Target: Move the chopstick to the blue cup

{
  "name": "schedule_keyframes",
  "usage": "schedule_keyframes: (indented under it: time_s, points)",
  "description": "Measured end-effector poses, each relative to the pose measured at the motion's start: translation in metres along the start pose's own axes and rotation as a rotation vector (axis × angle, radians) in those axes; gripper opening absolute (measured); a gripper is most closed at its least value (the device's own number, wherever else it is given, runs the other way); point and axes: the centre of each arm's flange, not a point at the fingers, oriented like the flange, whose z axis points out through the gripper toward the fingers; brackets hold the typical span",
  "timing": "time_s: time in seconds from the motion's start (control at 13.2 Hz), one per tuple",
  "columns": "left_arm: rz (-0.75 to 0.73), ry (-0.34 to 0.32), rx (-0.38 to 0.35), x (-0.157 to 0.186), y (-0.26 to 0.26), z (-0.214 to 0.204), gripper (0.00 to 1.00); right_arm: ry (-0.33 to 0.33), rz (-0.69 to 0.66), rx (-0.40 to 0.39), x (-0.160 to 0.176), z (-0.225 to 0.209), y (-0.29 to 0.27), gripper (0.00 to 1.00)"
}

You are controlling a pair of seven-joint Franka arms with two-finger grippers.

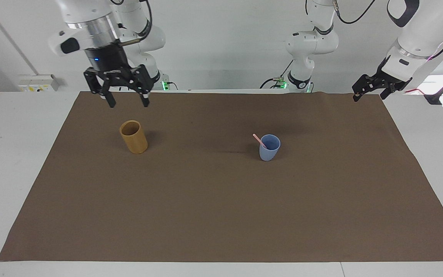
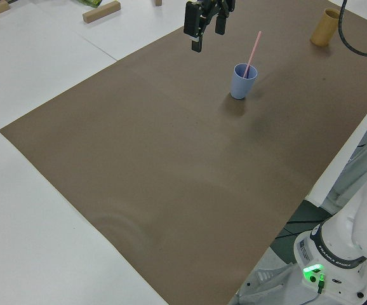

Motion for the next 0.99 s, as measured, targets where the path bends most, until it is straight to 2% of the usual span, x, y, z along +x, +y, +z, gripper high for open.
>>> schedule_keyframes:
  time_s: [0.23, 0.46, 0.76, 0.99]
  points:
    - [0.000, 0.000, 0.000, 0.000, 0.000, 0.000, 1.00, -0.154, -0.034, -0.047, -0.021, -0.009, 0.070, 1.00]
    - [0.000, 0.000, 0.000, 0.000, 0.000, 0.000, 1.00, -0.249, -0.044, -0.057, -0.034, 0.001, 0.103, 1.00]
    - [0.000, 0.000, 0.000, 0.000, 0.000, 0.000, 1.00, -0.319, -0.086, -0.056, -0.048, 0.017, 0.097, 1.00]
    - [0.000, 0.000, 0.000, 0.000, 0.000, 0.000, 1.00, -0.337, -0.093, -0.065, -0.055, 0.017, 0.100, 1.00]
